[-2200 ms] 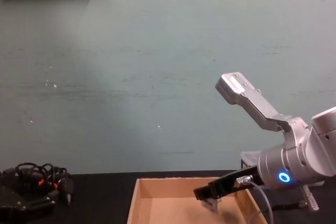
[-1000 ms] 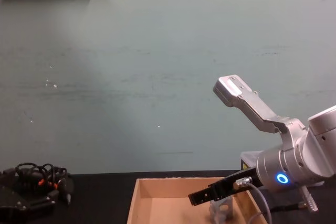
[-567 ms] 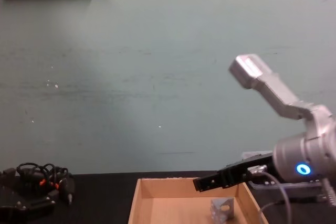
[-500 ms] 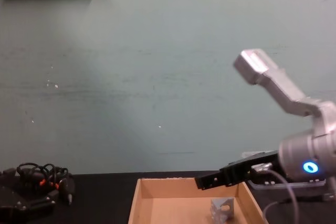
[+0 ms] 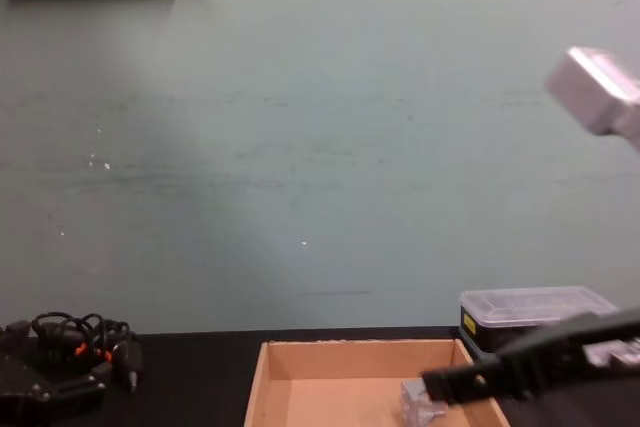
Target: Use one hand to pick up the angle iron from the table and place it into the box.
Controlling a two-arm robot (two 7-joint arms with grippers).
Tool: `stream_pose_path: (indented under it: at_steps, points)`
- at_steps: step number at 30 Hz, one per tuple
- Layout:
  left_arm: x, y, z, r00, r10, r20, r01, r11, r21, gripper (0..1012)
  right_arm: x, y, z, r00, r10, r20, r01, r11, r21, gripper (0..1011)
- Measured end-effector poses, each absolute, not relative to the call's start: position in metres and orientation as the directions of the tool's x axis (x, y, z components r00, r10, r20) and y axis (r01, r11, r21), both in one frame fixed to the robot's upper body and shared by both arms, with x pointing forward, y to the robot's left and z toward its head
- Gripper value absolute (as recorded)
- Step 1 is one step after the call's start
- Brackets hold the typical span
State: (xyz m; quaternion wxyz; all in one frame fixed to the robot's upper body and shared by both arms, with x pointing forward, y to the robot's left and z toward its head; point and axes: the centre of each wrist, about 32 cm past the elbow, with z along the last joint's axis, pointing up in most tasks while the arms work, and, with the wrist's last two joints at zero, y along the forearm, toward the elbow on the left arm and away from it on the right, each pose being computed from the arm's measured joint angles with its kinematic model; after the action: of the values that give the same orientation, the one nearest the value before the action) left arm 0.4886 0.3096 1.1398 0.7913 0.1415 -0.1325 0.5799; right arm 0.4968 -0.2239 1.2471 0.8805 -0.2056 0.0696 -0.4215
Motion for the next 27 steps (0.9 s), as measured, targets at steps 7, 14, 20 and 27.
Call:
stream_pose_path:
  at_steps: [7, 14, 20, 27]
  points:
    - [0.489, 0.310, 1.140, 0.292, 0.880, 0.374, -0.955, 0.287, 0.070, 1011, 0.461, -0.237, 1.242, 0.650, -0.758, 0.053, 0.691, 0.561, -0.456, 1000]
    - [0.489, 0.310, 1.140, 0.292, 0.880, 0.374, -0.955, 0.287, 0.070, 1011, 0.442, -0.237, 1.228, 0.679, -0.732, 0.053, 0.650, 0.567, -0.505, 1000]
    - [0.489, 0.310, 1.140, 0.292, 0.880, 0.374, -0.955, 0.287, 0.070, 1011, 0.442, -0.233, 1.218, 0.672, -0.739, 0.046, 0.647, 0.556, -0.522, 1000]
    - [0.489, 0.310, 1.140, 0.292, 0.880, 0.374, -0.955, 0.287, 0.070, 1011, 0.448, -0.229, 1.212, 0.655, -0.753, 0.054, 0.660, 0.536, -0.527, 1000]
